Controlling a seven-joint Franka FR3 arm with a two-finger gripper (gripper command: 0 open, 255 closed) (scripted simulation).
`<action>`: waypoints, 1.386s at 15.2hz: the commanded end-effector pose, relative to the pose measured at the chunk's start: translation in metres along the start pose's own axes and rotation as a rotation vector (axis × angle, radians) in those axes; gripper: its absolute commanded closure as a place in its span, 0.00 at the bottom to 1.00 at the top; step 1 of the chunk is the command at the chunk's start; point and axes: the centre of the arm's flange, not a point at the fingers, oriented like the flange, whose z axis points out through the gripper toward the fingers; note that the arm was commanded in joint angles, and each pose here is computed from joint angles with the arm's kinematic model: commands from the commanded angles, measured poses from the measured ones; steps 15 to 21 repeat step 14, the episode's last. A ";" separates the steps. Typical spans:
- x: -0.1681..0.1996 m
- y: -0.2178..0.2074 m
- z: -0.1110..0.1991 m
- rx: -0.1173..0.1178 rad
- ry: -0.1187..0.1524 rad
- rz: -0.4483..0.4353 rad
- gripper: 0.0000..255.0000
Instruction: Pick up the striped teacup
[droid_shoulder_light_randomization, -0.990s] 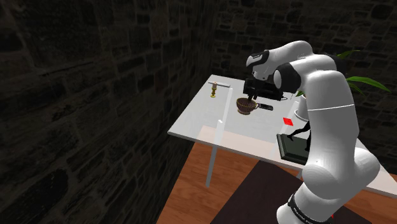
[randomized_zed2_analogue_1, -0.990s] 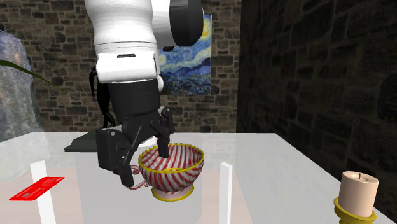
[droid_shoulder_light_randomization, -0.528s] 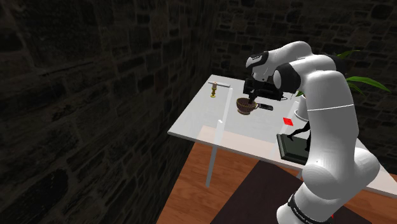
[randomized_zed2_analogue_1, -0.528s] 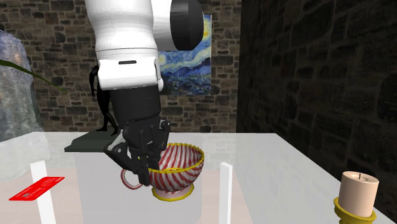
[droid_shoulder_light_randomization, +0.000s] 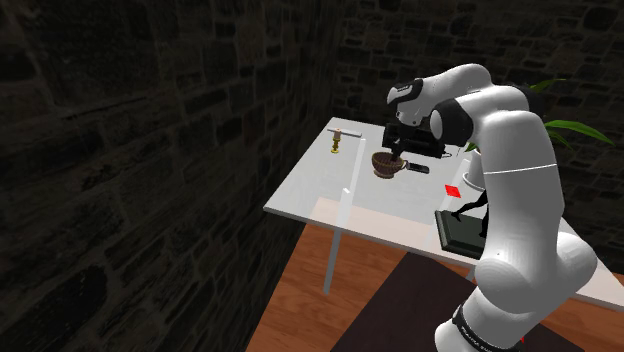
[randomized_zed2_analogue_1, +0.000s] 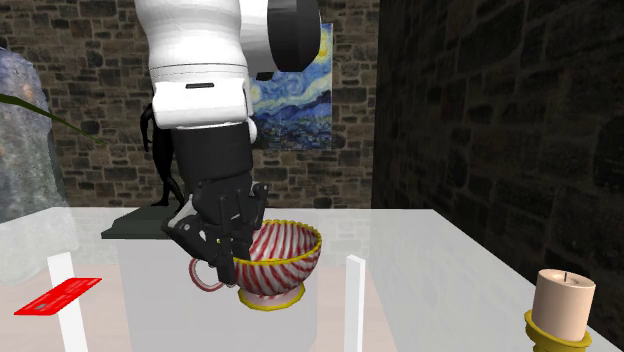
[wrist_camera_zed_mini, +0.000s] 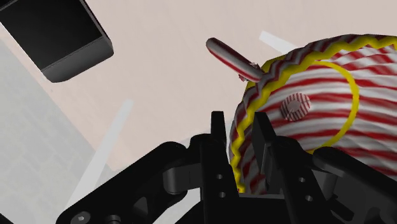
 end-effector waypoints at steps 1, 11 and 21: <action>-0.001 -0.001 -0.011 0.000 0.000 0.000 1.00; 0.001 -0.007 -0.063 0.000 0.000 0.000 1.00; 0.001 -0.007 -0.069 0.000 0.000 0.000 1.00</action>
